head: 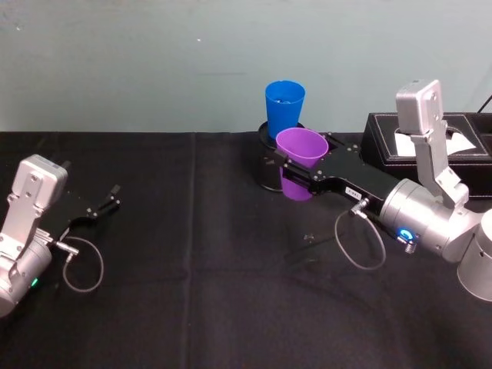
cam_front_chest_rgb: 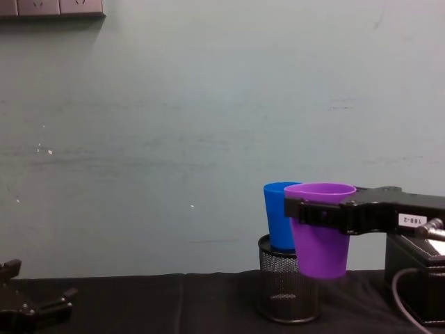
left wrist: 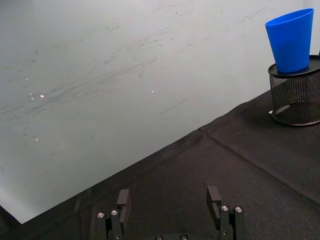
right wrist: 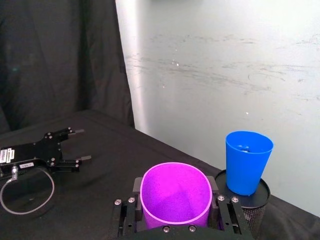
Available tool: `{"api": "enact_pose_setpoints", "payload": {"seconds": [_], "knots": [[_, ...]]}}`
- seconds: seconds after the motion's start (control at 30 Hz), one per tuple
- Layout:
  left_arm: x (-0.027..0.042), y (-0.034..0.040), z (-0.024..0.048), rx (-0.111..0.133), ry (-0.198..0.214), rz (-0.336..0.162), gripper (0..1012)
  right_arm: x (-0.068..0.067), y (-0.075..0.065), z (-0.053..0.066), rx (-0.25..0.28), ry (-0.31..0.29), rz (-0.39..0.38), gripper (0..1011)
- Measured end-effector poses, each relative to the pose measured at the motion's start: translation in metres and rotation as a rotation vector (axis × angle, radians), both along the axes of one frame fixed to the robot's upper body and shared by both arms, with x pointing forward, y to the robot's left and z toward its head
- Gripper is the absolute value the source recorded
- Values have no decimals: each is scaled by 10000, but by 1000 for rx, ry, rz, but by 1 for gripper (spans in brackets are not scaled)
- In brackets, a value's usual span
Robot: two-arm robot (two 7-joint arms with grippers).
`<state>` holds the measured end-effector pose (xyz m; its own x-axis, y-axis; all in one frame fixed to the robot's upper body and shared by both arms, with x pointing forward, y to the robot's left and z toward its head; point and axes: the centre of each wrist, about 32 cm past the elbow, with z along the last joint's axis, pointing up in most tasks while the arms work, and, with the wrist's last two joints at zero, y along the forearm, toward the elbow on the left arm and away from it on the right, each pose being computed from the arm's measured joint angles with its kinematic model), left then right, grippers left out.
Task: Pick up one cup with a gripper and tap it against the other cup.
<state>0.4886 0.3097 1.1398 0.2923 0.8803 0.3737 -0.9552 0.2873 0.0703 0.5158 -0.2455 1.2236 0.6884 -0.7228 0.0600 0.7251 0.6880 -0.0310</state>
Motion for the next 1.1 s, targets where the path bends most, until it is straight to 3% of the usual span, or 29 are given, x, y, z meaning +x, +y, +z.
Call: {"api": "enact_pose_setpoints", "payload": {"seconds": [1.1], "knots": [[0, 0, 0, 0, 0, 0, 1000, 4, 2, 18, 0, 1, 2, 726]]}}
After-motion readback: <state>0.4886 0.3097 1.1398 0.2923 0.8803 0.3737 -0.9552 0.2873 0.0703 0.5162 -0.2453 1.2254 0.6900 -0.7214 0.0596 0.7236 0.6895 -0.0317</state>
